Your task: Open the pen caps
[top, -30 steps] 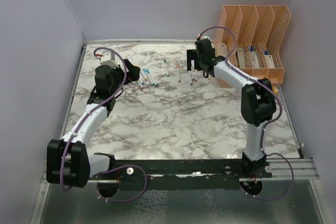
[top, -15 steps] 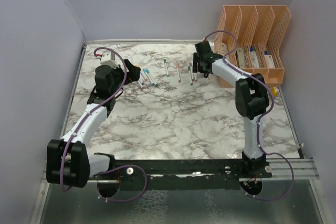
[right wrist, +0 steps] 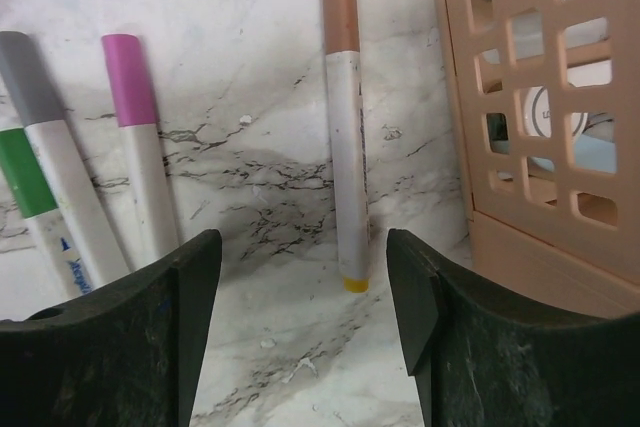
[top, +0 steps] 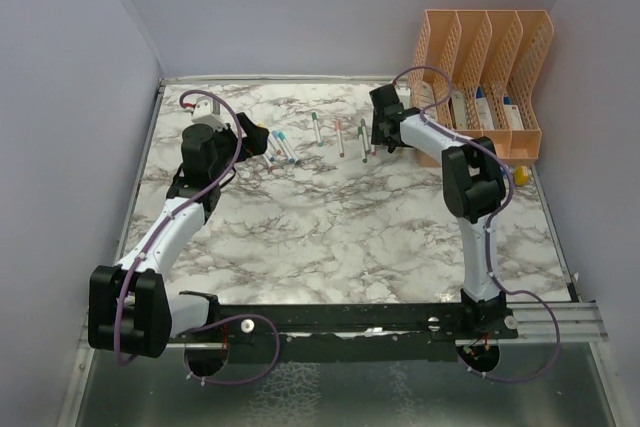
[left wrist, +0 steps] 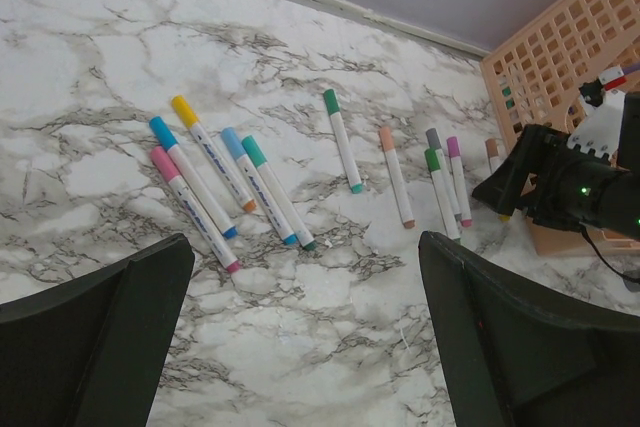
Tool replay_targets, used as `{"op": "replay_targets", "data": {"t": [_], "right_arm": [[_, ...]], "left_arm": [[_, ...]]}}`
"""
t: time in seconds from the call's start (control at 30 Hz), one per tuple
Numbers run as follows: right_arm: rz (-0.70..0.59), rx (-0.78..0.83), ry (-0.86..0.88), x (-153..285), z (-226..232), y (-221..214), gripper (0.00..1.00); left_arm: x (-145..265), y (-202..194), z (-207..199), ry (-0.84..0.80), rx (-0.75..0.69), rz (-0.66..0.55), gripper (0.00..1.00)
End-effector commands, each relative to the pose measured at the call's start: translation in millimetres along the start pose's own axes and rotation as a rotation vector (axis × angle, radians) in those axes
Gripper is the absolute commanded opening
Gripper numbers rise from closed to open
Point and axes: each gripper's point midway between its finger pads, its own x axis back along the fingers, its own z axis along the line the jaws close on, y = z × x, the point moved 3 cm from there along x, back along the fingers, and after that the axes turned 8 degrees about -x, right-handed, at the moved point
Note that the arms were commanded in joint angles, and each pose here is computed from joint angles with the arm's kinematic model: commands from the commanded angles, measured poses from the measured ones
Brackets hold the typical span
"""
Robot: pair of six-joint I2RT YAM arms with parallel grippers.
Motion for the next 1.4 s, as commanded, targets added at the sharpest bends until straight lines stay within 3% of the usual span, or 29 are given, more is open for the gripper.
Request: {"op": "replay_targets", "data": {"t": [0.0, 0.6, 1.0, 1.2, 1.37], "right_arm": [[-0.023, -0.016, -0.084, -13, -9, 5, 0.66], [0.063, -0.030, -0.055, -36, -9, -13, 0.58], [0.135, -0.048, 0.042, -38, 2, -34, 0.37], [0.143, -0.051, 0.043, -37, 0, -38, 0.35], [0.170, -0.050, 0.044, -37, -2, -47, 0.27]], "left_arm": [[-1, 9, -8, -0.031, 0.006, -0.026, 0.99], [-2, 11, -7, -0.020, 0.012, -0.032, 0.99], [-1, 9, -6, -0.012, 0.018, -0.031, 0.99], [-2, 6, -5, -0.009, 0.020, -0.026, 0.99], [-3, 6, -5, -0.010, 0.022, -0.024, 0.99]]}}
